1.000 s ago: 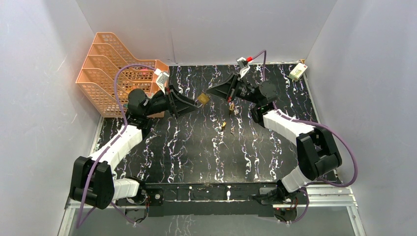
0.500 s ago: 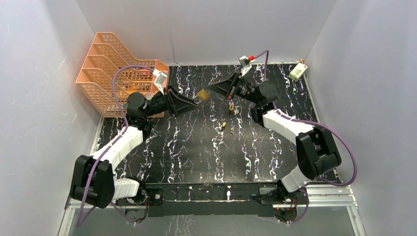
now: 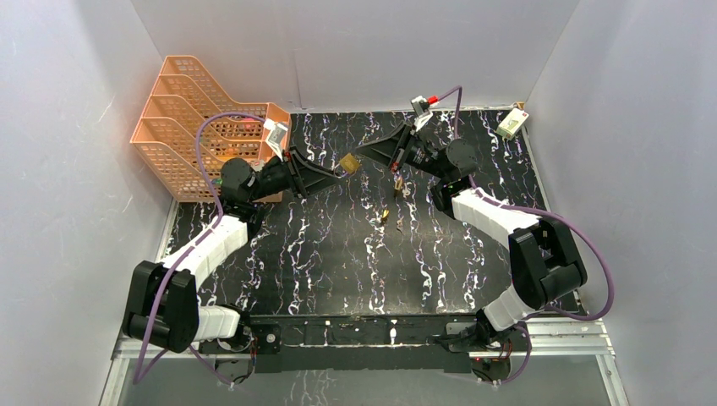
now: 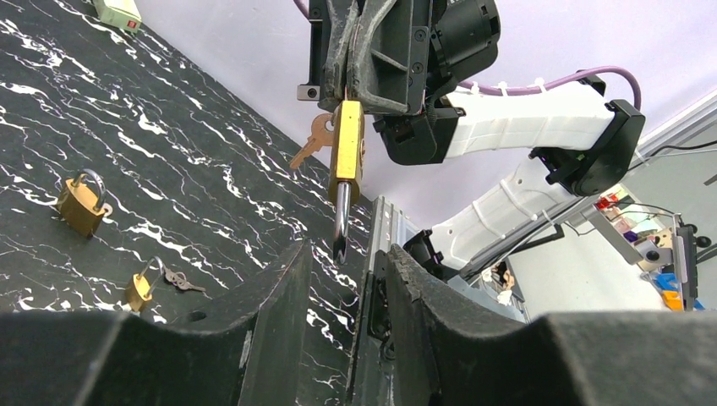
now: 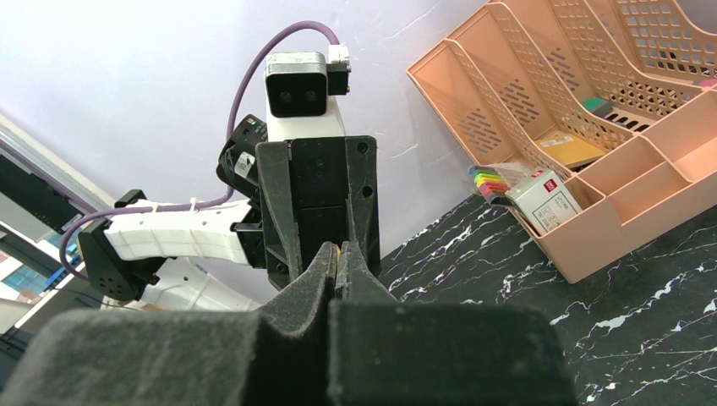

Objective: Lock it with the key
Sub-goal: Lock the lock.

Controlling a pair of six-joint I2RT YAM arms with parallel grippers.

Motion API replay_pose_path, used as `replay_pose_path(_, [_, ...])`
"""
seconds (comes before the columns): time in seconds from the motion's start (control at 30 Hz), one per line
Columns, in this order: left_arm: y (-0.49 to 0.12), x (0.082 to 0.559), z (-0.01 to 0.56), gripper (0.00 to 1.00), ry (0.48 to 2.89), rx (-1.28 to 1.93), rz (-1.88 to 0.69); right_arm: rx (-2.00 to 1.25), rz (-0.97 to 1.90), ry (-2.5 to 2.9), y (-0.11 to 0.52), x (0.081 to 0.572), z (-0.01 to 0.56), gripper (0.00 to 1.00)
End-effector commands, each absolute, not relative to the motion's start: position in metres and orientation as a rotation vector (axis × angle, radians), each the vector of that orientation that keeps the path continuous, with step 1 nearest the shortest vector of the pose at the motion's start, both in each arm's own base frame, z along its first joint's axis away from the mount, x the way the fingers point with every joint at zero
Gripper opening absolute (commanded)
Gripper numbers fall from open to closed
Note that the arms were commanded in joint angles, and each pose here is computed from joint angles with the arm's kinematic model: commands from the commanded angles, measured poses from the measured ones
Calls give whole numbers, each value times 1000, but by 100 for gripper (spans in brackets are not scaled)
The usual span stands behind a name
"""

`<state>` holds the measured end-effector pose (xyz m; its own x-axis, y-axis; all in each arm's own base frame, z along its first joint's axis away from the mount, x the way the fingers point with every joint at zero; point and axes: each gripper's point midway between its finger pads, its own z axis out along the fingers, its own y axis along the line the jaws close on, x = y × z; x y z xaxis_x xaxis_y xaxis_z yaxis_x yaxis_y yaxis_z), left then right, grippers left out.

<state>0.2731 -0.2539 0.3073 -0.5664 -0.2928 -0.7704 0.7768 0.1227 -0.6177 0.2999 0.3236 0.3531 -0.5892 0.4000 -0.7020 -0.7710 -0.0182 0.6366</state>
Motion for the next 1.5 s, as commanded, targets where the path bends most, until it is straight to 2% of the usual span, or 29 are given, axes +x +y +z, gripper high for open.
replay_pose_path(0.0, [-252, 275, 329, 37, 1458, 514, -1552, -468, 1724, 1259, 319, 295, 387, 0])
replay_pose_path(0.13, [-252, 277, 331, 37, 1452, 514, -1556, -472, 1726, 1259, 320, 294, 387, 0])
replay_pose_path(0.3, [-253, 277, 331, 31, 1447, 518, -1564, -472, 1724, 1264, 319, 295, 385, 0])
replay_pose_path(0.37, [-253, 277, 331, 24, 1445, 521, -1565, -474, 1726, 1264, 320, 295, 385, 0])
replay_pose_path(0.4, [-253, 277, 331, 17, 1443, 526, -1566, -474, 1726, 1264, 320, 294, 385, 0])
replay_pose_path(0.43, [-254, 276, 331, 4, 1443, 529, -1569, -476, 1727, 1263, 320, 294, 385, 0])
replay_pose_path(0.47, [-253, 276, 331, 0, 1438, 528, -1568, -476, 1726, 1266, 320, 295, 384, 0])
replay_pose_path(0.77, [-251, 265, 334, 0, 1379, 562, -1557, -460, 1713, 1283, 316, 296, 378, 0])
replay_pose_path(1.23, [-247, 254, 331, 0, 1389, 587, -1559, -328, 1538, 1280, 238, 334, 384, 0])
replay_pose_path(1.37, [-245, 264, 307, 0, 1548, 552, -1480, -388, 1368, 1335, 228, 333, 381, 0])
replay_pose_path(1.47, [-233, 282, 278, 0, 1774, 480, -1230, -405, 1202, 1404, 223, 331, 369, 0])
